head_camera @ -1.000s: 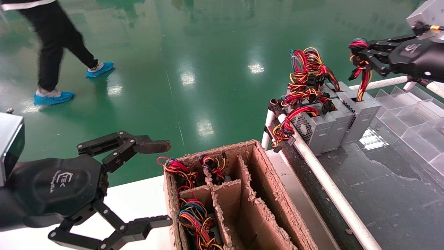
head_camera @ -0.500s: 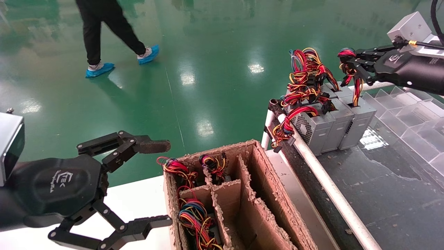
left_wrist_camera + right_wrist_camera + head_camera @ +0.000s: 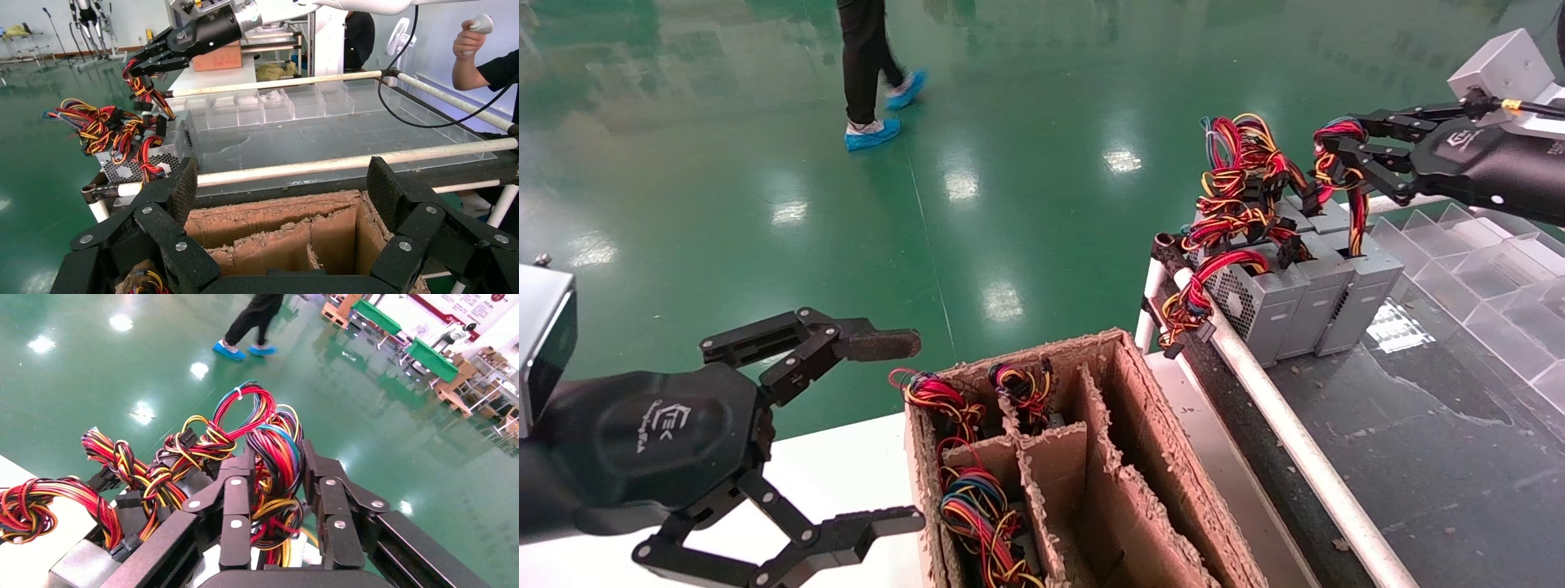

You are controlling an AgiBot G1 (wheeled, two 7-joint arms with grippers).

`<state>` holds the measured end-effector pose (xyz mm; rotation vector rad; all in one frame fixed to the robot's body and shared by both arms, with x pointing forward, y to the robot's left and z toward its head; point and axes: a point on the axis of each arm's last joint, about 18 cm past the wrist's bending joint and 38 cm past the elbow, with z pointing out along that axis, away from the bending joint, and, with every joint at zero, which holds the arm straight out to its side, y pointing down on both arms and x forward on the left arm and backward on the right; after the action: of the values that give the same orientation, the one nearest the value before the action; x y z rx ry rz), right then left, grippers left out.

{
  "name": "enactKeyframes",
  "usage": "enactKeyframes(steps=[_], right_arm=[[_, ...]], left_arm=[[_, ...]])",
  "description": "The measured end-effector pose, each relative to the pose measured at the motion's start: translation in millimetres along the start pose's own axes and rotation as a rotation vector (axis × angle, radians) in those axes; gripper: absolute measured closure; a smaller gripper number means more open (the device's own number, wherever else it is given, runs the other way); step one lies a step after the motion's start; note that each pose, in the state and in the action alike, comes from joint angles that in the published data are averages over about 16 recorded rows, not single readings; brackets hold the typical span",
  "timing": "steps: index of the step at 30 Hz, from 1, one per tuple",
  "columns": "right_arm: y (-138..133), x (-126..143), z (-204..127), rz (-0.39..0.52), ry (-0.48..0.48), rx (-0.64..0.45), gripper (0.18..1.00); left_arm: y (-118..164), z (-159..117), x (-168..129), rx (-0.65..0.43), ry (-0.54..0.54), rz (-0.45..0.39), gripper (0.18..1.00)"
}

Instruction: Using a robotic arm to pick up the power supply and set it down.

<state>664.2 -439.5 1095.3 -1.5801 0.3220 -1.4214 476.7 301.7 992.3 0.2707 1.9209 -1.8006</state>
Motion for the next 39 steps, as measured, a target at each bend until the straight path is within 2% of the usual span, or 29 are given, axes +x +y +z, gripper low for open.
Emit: enactKeyframes(steps=[7, 20, 30, 39], right_arm=[[-8.4, -0.3, -12.7, 0.073, -0.020, 0.087, 0.765], [-37.9, -6.2, -36.2, 0.226, -0.086, 0.326, 0.506], [-41.9, -19.4, -46.2, 0.238, -0.145, 0.383, 0.310], [-42.2, -39.4, -54.1, 0.215, -0.213, 0.390, 0.217]], left_arm=[[0.0, 0.0, 0.0, 0.000, 0.000, 0.000, 0.184], [0.0, -0.1, 0.0, 0.000, 0.000, 0.000, 0.184], [0.0, -0.1, -0.1, 0.000, -0.001, 0.000, 0.184], [0.1, -0.1, -0.1, 0.000, -0.001, 0.000, 0.184]])
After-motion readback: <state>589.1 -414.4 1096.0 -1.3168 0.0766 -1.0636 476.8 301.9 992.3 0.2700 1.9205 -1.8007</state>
